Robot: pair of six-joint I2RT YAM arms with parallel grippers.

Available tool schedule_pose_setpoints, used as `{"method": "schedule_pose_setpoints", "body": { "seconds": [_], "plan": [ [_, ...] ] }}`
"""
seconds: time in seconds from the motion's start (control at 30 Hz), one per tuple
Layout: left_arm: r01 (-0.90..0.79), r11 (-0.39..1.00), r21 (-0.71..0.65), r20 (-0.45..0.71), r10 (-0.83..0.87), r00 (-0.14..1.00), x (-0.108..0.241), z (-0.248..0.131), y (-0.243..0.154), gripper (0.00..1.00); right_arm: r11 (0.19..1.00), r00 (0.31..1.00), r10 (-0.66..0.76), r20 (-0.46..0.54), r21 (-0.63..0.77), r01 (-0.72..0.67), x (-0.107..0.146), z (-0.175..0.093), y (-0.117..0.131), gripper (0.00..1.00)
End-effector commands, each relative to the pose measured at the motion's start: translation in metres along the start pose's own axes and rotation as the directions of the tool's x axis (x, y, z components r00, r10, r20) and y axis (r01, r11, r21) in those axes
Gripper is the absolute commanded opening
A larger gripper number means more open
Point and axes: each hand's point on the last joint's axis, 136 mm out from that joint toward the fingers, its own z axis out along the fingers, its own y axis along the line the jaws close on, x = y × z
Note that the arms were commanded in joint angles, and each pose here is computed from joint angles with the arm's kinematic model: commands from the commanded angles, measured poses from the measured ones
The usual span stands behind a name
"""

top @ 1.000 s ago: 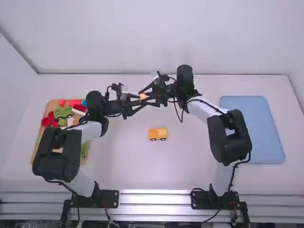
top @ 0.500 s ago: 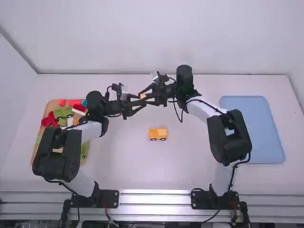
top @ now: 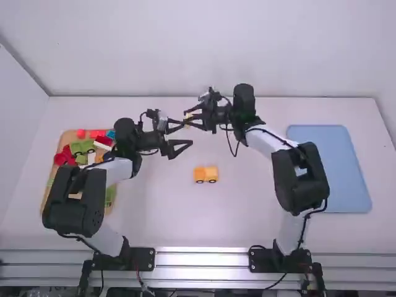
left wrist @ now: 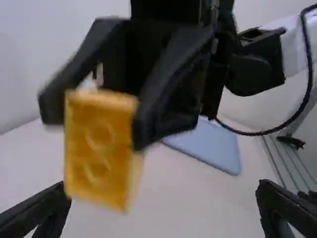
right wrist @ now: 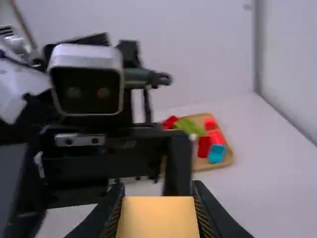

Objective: Assemble lego blocks to make yellow taxi

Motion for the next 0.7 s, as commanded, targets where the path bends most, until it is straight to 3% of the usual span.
{"method": "schedule_pose_setpoints", "body": {
  "seconds": [0.0, 0.13, 0.33, 0.5, 0.67],
  "plan": [
    [0.051, 0.993, -0.109, 0.005, -0.051, 0.999, 0.002, -0.001, 0.019, 0.99, 0.974, 0.998, 0.061, 0.020, 0.218, -0.064, -0.002, -0.017, -0.044, 0.15],
    [0.178, 0.932, -0.315, -0.010, -0.191, 0.982, 0.026, -0.009, 0.054, 0.99, 0.890, 0.989, 0.144, -0.024, 0.441, -0.119, 0.020, -0.039, -0.079, 0.15],
    [0.186, 0.805, -0.564, -0.052, -0.259, 0.964, 0.059, -0.032, 0.093, 0.99, 0.723, 0.944, 0.275, -0.181, 0.687, -0.079, 0.056, -0.064, -0.098, 0.15],
    [0.143, 0.592, -0.793, -0.022, -0.262, 0.965, 0.068, -0.070, 0.132, 0.99, 0.615, 0.836, 0.439, -0.328, 0.788, -0.014, 0.094, -0.081, -0.089, 0.13],
    [0.101, 0.419, -0.902, -0.017, -0.269, 0.963, 0.076, -0.102, 0.149, 0.99, 0.653, 0.756, 0.492, -0.431, 0.757, 0.007, 0.122, -0.070, -0.065, 0.12]
  ]
}}
